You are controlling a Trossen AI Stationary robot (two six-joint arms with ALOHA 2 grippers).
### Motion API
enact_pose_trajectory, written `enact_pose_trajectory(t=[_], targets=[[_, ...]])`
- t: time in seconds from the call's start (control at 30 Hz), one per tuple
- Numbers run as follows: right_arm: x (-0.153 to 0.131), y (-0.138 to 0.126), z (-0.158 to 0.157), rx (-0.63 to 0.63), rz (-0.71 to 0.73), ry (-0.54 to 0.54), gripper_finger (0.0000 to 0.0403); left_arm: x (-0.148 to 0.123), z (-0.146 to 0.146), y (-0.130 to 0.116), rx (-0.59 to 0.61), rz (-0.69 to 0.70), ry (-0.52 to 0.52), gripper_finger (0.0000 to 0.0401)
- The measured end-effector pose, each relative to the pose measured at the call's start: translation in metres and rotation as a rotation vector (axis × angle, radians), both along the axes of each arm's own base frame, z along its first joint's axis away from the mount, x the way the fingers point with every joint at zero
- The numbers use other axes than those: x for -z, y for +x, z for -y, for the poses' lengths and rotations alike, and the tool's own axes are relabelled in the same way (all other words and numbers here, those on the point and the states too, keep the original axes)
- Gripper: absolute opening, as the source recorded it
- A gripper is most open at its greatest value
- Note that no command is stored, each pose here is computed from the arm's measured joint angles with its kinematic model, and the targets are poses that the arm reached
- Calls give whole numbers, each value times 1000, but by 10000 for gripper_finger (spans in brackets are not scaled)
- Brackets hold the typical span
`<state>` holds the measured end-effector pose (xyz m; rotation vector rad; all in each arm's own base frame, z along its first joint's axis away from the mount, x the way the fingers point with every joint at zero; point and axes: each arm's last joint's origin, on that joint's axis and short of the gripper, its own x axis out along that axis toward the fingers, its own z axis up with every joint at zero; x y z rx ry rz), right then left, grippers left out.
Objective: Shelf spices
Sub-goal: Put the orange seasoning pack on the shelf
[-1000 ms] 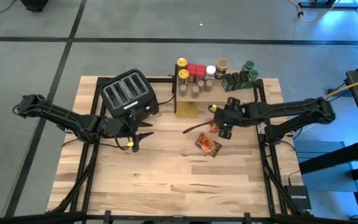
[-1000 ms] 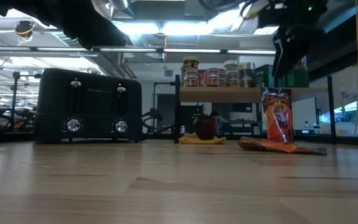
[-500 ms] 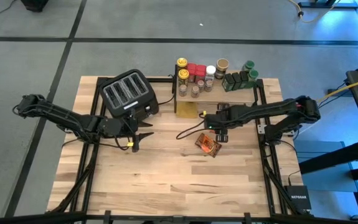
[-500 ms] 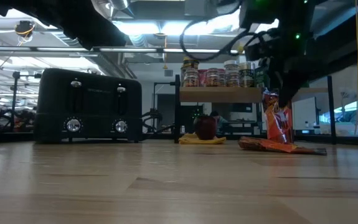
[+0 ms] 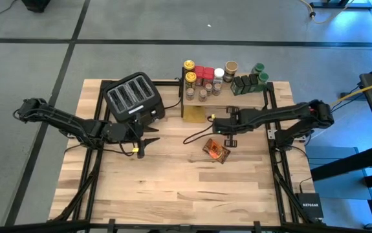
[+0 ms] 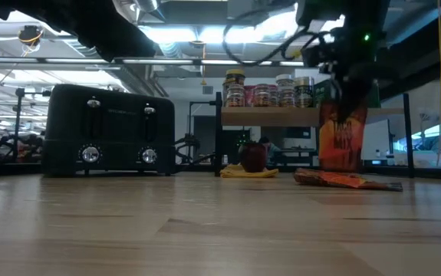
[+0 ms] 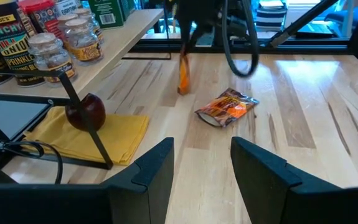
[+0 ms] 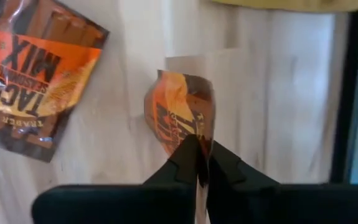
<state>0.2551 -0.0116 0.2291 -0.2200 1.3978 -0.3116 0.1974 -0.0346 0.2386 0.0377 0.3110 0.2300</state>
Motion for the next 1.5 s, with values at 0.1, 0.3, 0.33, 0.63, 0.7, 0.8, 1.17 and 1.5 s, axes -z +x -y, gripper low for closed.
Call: enact_pose_trajectory(t=[0.1, 0.3, 0.33, 0.63, 0.7, 0.8, 1.17, 1.5], targets=[[-16, -6, 0, 36, 22, 1, 9, 0, 0, 0, 0, 1, -3, 153], [-47, -20, 0, 117, 88, 32, 10, 0, 0, 0, 0, 1, 0, 153], [-53, -22, 0, 143, 104, 41, 7, 0, 0, 0, 0, 0, 0, 153], [-110, -44, -2, 261, 266, 118, 4, -1, 0, 0, -1, 10, -5, 153], [-124, -49, -2, 282, 284, 124, 4, -1, 0, 0, -1, 9, -5, 153], [-146, -58, -2, 326, 301, 131, 5, -1, 0, 0, -1, 9, -5, 153], [-214, -86, 1, 426, 517, 88, 4, -1, 0, 0, -6, 12, -19, 153], [-232, -94, 3, 433, 601, 8, 5, -1, 0, 0, -5, 12, -19, 153]])
